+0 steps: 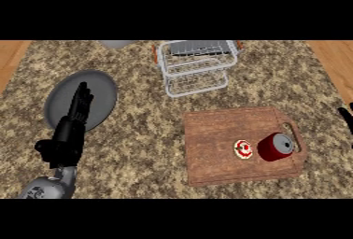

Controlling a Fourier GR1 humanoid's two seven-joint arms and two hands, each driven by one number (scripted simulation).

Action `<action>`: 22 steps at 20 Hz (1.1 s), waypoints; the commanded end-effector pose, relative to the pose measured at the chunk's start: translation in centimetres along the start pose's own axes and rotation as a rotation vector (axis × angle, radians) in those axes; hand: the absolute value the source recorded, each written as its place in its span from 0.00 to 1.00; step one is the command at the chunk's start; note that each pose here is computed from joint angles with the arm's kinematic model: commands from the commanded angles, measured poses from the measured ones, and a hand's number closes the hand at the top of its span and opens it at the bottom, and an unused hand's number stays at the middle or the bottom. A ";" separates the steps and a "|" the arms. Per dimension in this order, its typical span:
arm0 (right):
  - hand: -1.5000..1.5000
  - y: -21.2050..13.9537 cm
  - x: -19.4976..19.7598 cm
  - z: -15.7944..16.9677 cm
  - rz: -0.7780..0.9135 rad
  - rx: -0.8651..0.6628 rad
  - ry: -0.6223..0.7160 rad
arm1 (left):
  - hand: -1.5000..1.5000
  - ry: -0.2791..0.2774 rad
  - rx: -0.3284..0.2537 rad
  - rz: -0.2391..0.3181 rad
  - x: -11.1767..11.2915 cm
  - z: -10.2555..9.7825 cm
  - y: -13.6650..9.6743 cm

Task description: Pick the can from the cutting board and place it in the tiered basket

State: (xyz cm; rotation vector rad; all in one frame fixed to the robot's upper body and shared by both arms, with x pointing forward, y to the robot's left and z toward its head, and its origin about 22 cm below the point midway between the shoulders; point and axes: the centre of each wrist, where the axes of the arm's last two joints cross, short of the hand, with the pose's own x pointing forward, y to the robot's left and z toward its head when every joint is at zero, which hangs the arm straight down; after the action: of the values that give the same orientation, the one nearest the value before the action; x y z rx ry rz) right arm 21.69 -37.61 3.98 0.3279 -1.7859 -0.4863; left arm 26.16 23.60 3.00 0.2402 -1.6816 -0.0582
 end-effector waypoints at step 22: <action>0.00 10.6 19.5 -1.1 1.440 0.424 0.430 | 0.50 0.008 -0.064 0.007 0.4 0.4 -4.0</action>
State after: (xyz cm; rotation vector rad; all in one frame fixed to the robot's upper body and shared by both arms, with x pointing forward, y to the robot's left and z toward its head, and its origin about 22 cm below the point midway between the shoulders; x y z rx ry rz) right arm 17.28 -40.37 23.80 -0.4651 -1.3547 0.8426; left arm 26.59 20.00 3.10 0.1938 -1.6660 -0.1052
